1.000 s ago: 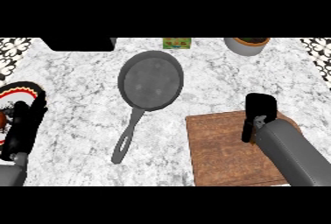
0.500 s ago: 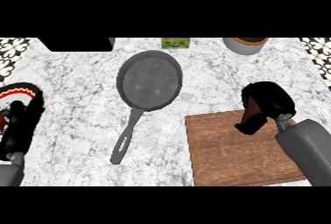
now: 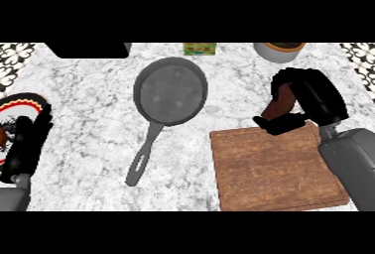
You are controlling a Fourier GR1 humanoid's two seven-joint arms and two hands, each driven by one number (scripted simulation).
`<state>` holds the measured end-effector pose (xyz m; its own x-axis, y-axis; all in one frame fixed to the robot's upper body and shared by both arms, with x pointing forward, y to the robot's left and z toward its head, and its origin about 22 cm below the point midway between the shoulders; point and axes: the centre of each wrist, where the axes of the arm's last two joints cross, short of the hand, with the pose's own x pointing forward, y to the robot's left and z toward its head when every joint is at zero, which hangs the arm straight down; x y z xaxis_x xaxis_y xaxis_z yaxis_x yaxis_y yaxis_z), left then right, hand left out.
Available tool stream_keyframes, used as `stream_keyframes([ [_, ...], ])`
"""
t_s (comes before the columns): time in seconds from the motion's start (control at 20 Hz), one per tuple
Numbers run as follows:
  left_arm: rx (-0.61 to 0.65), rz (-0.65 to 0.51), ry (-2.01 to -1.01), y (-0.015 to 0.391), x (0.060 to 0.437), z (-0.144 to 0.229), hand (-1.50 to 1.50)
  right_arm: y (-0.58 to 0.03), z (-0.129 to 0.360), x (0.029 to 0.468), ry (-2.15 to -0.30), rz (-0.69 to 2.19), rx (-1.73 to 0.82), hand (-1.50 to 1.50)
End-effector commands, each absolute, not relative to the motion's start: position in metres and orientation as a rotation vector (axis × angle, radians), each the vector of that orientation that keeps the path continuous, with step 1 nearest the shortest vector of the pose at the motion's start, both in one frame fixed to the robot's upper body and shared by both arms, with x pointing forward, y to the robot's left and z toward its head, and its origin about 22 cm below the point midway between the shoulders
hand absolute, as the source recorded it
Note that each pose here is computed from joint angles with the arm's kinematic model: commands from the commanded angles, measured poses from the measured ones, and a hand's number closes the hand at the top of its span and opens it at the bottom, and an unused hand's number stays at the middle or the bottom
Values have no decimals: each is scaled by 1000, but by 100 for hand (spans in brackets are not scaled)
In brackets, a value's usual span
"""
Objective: Pick the sweet potato from the cutting board and place it in the pan
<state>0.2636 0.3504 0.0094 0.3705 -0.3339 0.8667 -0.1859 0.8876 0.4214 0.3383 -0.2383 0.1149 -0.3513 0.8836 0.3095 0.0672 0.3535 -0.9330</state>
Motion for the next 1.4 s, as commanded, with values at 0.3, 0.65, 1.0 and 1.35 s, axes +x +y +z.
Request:
stream_keyframes([
  [0.3, 475, -103, -1196, 349, 276, 16, 0, -152, 138, 378, -1789, 964, -708, 150],
  [0.65, 483, -115, -1219, 357, 282, 20, 0, -96, 114, 413, -1734, 881, -591, 150],
  [1.0, 469, -124, -1235, 334, 287, 24, 0, -73, 88, 431, -1641, 887, -599, 150],
  [1.35, 422, -162, -1269, 328, 292, 20, 0, -80, 66, 435, -1613, 885, -566, 150],
])
